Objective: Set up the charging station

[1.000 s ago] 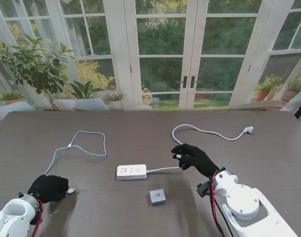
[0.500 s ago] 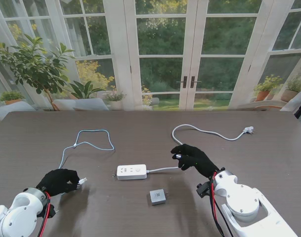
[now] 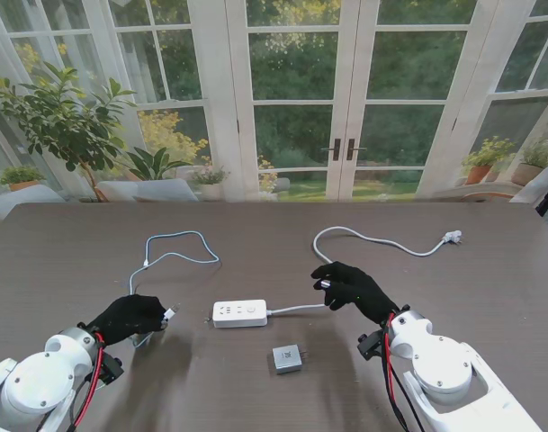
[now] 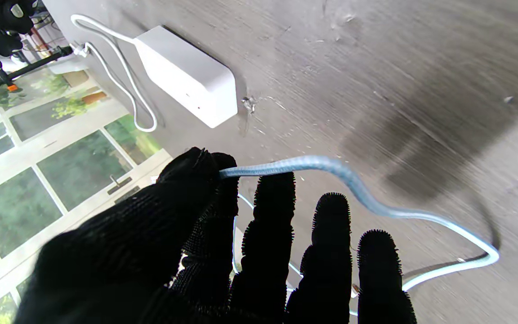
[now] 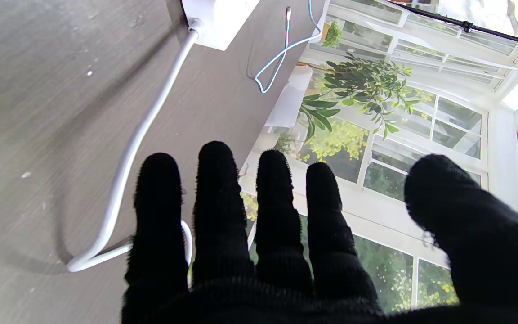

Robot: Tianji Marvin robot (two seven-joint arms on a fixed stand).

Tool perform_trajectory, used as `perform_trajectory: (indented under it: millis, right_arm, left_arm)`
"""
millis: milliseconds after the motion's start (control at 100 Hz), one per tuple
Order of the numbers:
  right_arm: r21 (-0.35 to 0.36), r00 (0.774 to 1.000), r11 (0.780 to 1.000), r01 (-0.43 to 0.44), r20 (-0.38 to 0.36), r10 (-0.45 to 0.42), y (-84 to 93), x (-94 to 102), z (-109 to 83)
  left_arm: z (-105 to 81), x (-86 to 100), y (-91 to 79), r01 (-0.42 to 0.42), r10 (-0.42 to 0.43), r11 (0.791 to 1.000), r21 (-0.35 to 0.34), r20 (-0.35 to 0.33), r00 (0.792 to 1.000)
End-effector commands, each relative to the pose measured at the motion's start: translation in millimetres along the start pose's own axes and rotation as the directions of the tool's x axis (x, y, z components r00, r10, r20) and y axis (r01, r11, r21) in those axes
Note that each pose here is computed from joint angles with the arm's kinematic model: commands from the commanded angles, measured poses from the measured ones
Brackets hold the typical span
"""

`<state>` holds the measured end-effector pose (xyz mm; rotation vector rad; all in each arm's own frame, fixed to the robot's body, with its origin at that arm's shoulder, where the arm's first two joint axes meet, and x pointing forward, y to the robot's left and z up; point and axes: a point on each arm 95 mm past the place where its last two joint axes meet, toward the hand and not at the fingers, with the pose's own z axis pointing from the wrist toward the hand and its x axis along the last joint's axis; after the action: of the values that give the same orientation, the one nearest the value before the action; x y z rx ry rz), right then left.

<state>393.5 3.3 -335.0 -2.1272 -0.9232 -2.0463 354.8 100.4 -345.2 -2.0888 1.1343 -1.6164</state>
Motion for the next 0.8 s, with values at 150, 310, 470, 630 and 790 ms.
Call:
perform_trajectory:
  millis: [150, 310, 470, 630, 790]
  right_arm:
    - [0.017, 1.000, 1.000, -0.015, 0.004, 0.015, -4.7, -0.8, 0.2]
    - [0.015, 1.000, 1.000, -0.019, 0.004, 0.019, -4.4, -0.8, 0.4]
    - [0.013, 1.000, 1.000, -0.025, 0.004, 0.025, -4.2, -0.9, 0.7]
    - [0.013, 0.999, 0.999, -0.031, 0.005, 0.031, -4.3, -0.9, 0.9]
    - [0.011, 0.999, 0.999, -0.037, 0.006, 0.037, -4.2, -1.0, 1.0]
  left_arm:
    - [10.0, 1.5, 8.0, 0.078, -0.078, 0.997, -0.029, -0.016, 0.997]
    - [17.6, 1.5, 13.0, 0.171, -0.172, 0.985, -0.035, -0.017, 0.985]
    - [24.8, 2.2, 18.1, 0.250, -0.251, 0.967, -0.052, -0.010, 0.968]
    - [30.9, 3.1, 21.7, 0.291, -0.292, 0.955, -0.062, -0.004, 0.956]
    - [35.5, 4.8, 23.4, 0.314, -0.315, 0.947, -0.060, -0.004, 0.949]
